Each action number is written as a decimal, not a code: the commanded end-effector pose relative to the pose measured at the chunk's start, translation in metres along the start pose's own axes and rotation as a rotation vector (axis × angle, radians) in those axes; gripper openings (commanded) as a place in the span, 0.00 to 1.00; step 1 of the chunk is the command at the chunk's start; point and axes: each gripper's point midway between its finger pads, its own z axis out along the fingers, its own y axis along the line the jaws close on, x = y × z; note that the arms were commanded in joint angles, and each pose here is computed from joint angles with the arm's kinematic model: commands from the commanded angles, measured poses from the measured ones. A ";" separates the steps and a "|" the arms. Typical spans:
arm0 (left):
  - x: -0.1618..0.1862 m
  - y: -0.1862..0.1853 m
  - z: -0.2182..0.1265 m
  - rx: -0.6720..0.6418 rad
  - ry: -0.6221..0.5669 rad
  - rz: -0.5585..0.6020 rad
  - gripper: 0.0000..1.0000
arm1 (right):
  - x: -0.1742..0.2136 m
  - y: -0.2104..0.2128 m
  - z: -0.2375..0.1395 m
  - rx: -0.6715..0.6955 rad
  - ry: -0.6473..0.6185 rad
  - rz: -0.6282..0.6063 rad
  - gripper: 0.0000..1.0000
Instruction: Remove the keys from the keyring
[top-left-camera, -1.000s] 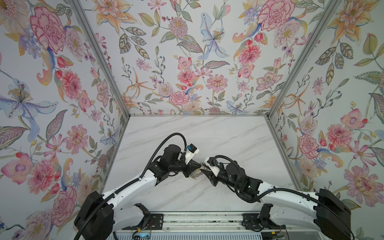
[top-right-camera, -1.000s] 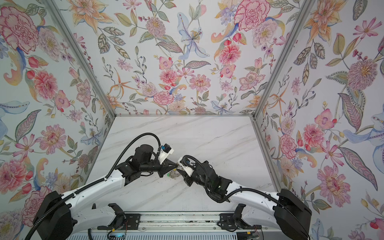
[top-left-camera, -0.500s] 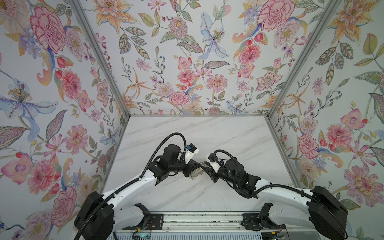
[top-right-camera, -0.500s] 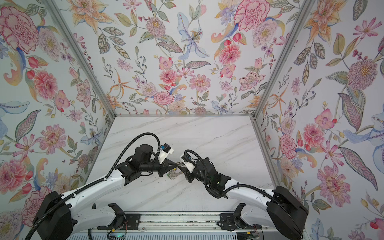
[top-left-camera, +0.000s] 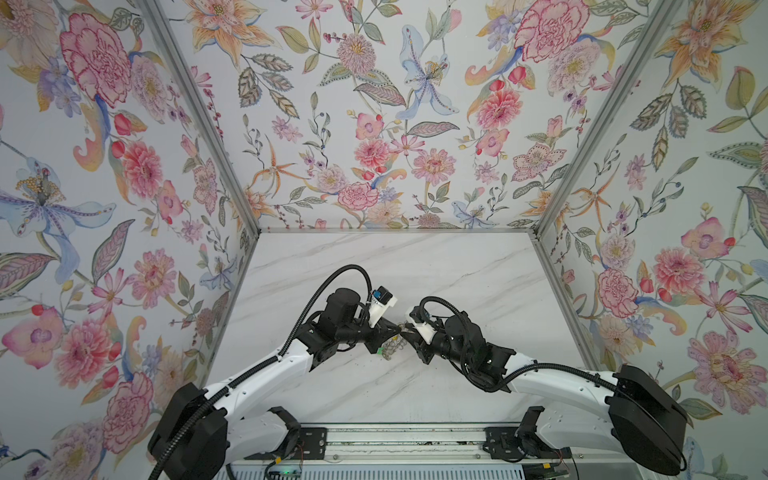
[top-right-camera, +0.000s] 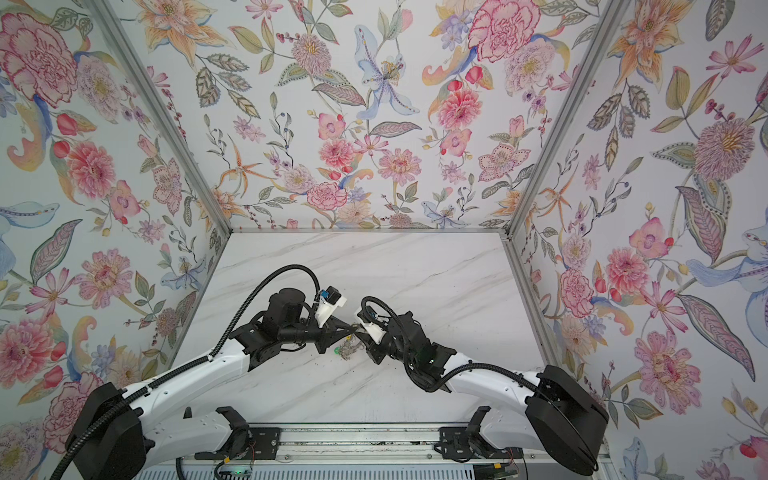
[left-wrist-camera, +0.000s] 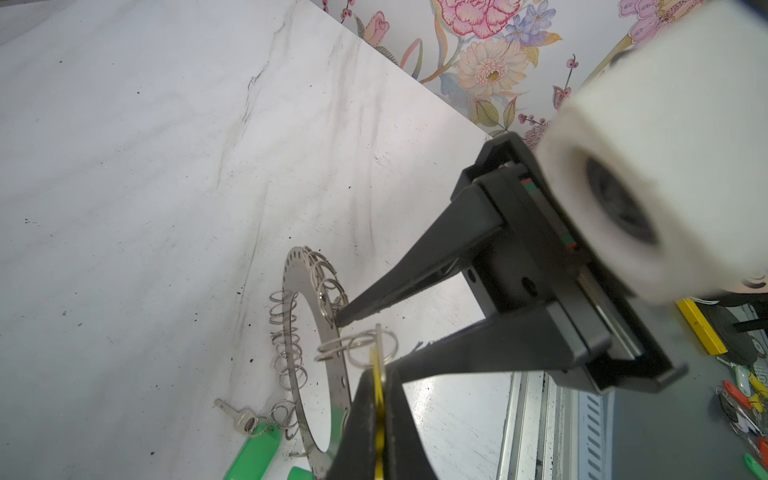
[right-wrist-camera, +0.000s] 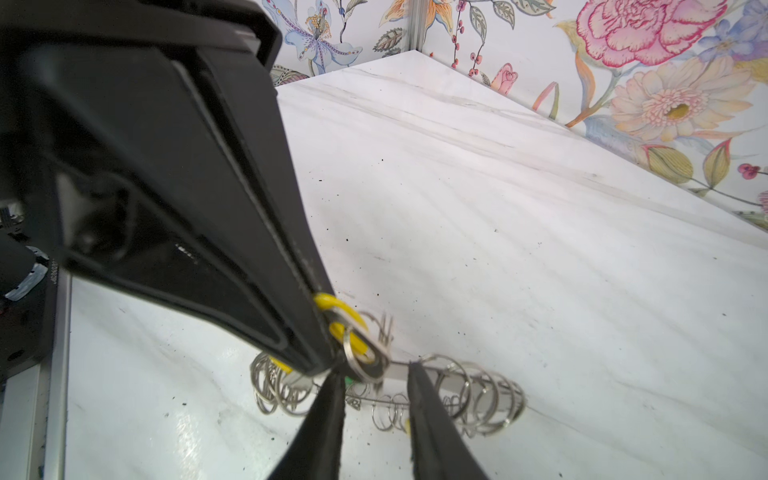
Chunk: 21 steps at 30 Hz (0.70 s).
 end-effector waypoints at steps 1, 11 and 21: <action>-0.017 -0.011 -0.005 0.039 -0.049 0.018 0.00 | -0.037 0.003 -0.002 -0.001 -0.094 -0.059 0.27; -0.016 -0.011 -0.004 0.046 -0.050 0.012 0.00 | -0.049 -0.004 -0.010 0.048 -0.129 -0.085 0.22; -0.014 -0.011 -0.004 0.046 -0.048 0.012 0.00 | -0.047 -0.008 -0.013 0.081 -0.130 -0.094 0.10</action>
